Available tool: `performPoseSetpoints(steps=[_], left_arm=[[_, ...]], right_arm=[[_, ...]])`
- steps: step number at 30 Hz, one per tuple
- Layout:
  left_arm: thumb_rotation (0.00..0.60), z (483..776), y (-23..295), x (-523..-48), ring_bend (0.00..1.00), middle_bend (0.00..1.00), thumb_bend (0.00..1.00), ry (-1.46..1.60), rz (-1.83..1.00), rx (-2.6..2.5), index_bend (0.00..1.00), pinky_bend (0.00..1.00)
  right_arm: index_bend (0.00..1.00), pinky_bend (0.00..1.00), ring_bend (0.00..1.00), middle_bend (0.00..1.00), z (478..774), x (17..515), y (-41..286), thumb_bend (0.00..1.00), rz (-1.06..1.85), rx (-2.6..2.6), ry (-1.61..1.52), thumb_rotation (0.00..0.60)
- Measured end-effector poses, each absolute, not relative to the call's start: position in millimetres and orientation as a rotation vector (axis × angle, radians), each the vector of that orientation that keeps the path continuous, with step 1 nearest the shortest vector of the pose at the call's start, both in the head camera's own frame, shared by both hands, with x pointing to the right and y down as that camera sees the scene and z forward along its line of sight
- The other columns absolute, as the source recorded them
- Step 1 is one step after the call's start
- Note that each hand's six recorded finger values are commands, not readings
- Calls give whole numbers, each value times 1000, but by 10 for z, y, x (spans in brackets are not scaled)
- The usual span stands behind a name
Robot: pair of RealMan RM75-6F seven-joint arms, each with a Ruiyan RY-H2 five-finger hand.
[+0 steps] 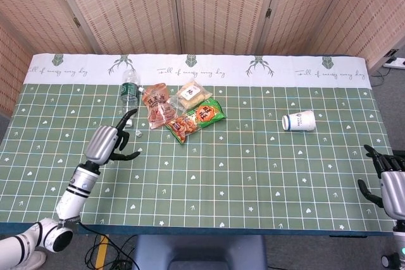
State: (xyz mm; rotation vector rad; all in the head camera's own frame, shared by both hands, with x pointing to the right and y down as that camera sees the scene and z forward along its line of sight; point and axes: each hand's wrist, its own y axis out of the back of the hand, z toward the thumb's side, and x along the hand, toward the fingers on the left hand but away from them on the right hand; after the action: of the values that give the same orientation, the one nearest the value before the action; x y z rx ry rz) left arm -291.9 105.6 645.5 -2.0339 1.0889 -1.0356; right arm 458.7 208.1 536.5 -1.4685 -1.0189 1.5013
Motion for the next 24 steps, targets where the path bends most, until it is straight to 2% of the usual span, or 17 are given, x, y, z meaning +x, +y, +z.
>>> performPoseSetpoints(steps=[5, 9, 13, 20, 24], left_arm=[[600, 6421, 1083, -3139, 612, 652, 160, 1057, -1104, -1965, 0, 895], [600, 6359, 1137, -3326, 474, 517, 160, 1003, -1180, -1894, 38, 655], [600, 6252, 1257, -3571, 368, 424, 160, 960, -1279, -1812, 54, 494], [600, 6098, 1571, -4129, 334, 401, 160, 1021, -1458, -1658, 83, 375], [600, 6006, 1735, -4349, 333, 399, 160, 1058, -1509, -1584, 94, 369]], right_arm=[[122, 248, 284, 289, 5367, 4592, 2087, 253, 1511, -1469, -1014, 600], [121, 248, 284, 289, 5364, 4601, 2080, 253, 1517, -1467, -1007, 600], [122, 248, 284, 289, 5366, 4608, 2072, 252, 1516, -1474, -1011, 600], [122, 248, 284, 289, 5407, 4617, 2072, 256, 1505, -1524, -1019, 600], [127, 248, 284, 289, 5421, 4600, 2063, 256, 1492, -1536, -1014, 600]])
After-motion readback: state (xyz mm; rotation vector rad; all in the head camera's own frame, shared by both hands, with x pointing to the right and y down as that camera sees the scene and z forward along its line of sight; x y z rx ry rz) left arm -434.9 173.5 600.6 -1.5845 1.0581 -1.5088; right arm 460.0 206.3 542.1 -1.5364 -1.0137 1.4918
